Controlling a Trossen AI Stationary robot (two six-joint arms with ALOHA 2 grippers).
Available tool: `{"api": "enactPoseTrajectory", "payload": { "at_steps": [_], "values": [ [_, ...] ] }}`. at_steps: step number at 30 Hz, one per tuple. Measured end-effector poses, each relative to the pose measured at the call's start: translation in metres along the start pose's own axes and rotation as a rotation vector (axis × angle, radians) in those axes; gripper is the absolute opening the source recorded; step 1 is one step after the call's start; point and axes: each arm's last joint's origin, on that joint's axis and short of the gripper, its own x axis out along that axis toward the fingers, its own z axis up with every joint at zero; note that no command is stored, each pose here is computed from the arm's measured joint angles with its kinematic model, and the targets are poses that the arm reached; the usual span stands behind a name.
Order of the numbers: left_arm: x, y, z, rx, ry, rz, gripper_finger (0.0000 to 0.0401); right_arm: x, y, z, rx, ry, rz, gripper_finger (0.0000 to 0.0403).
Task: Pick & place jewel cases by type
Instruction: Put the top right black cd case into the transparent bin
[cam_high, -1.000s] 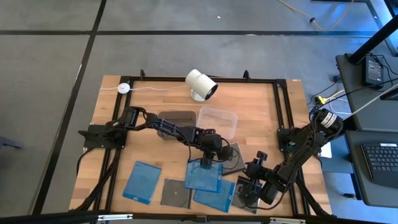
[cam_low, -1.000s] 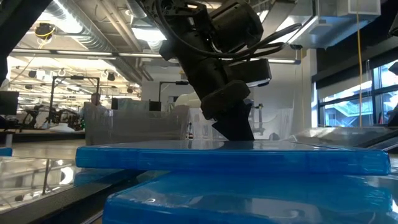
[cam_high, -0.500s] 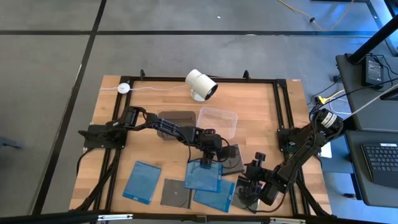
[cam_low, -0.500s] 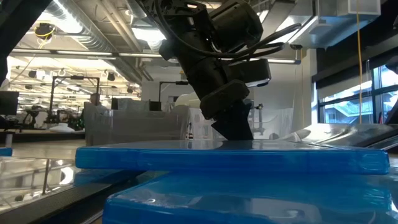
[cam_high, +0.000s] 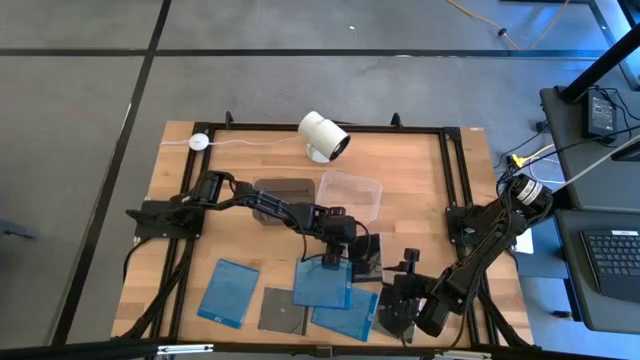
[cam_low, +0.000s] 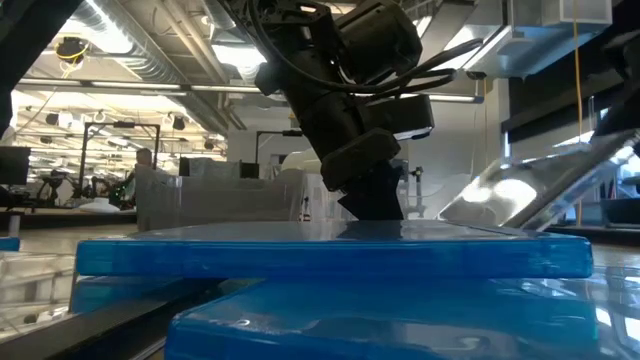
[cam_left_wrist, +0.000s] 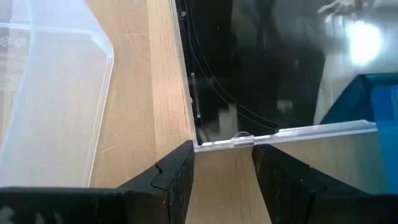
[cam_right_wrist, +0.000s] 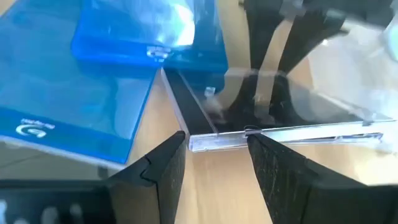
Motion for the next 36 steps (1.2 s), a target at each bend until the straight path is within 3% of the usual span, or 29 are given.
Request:
{"api": "enactPoseTrajectory", "payload": {
  "at_steps": [30,36],
  "values": [
    [0.0,-0.001,0.0,-0.018,0.006,0.01,0.0161,0.004,0.004,0.013,-0.292,-0.158,-0.086,0.0183],
    [0.0,-0.001,0.0,-0.018,0.006,0.01,0.0161,0.01,0.0,0.016,-0.29,-0.156,-0.119,0.0183]
  ]
}}
